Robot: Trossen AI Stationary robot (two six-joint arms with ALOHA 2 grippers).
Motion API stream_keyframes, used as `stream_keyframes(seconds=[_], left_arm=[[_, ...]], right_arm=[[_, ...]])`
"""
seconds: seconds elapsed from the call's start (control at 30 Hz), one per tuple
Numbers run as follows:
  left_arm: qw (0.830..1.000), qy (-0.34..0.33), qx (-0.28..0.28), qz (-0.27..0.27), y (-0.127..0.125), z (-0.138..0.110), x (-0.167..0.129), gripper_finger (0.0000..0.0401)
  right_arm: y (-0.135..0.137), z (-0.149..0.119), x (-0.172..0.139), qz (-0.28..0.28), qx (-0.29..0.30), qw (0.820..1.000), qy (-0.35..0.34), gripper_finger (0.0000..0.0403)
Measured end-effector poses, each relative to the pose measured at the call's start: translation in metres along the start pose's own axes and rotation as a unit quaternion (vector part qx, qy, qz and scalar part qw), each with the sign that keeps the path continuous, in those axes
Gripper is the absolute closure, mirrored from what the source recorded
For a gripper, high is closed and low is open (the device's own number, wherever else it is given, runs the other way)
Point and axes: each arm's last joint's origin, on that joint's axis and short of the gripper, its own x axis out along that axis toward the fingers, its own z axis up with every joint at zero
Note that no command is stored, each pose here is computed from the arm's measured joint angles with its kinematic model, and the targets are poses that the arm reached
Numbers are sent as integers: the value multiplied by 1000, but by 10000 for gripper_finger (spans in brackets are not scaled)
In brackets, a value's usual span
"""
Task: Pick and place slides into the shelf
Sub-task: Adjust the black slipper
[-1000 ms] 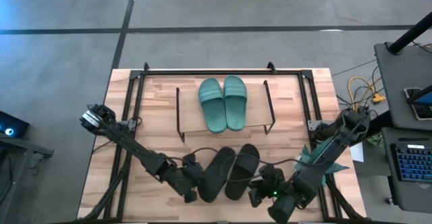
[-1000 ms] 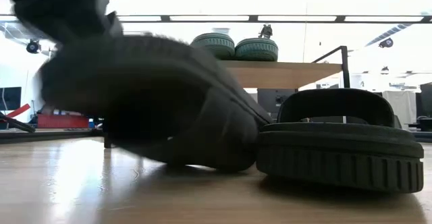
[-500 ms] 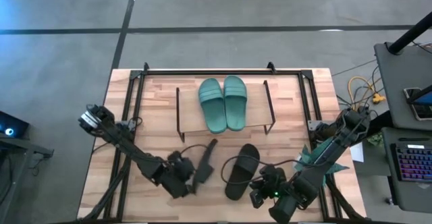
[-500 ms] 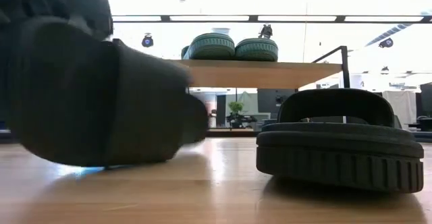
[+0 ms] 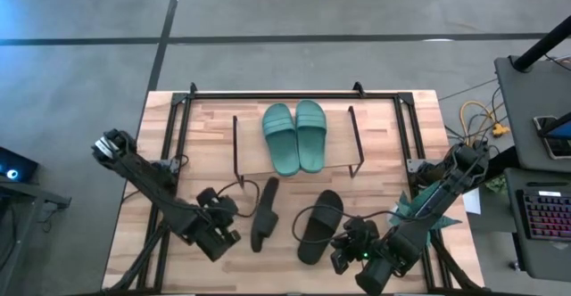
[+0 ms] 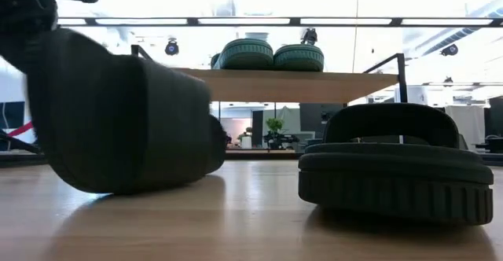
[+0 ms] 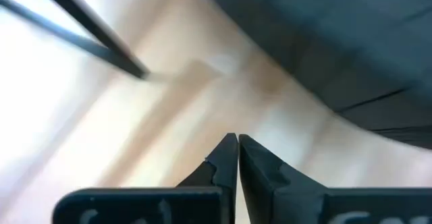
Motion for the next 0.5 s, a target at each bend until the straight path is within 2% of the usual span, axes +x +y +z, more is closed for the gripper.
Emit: stream_keyframes(seconds=[0.1,0.17,0.23,0.3,0.4,0.5], left_arm=[[1000,-3,0,-1,2,1,-3,401],[999,-21,-14,-20,-3,3,-3,401],[994,-81,-40,-53,-13,12,-10,401],[981,-161,-54,-98,-27,23,-19,401],[966,-214,-21,-144,-44,37,-18,401],[974,-192,6,-122,-47,38,7,401]], right_arm=[[-1,0,0,-4,-3,1000,-1,334],[-1,0,0,-4,-3,1000,-1,332],[-1,0,0,-5,0,1000,-1,330],[-1,0,0,-5,2,1000,-1,328],[-2,0,0,-7,4,1000,-1,329],[-3,0,0,-12,6,1000,-2,332]])
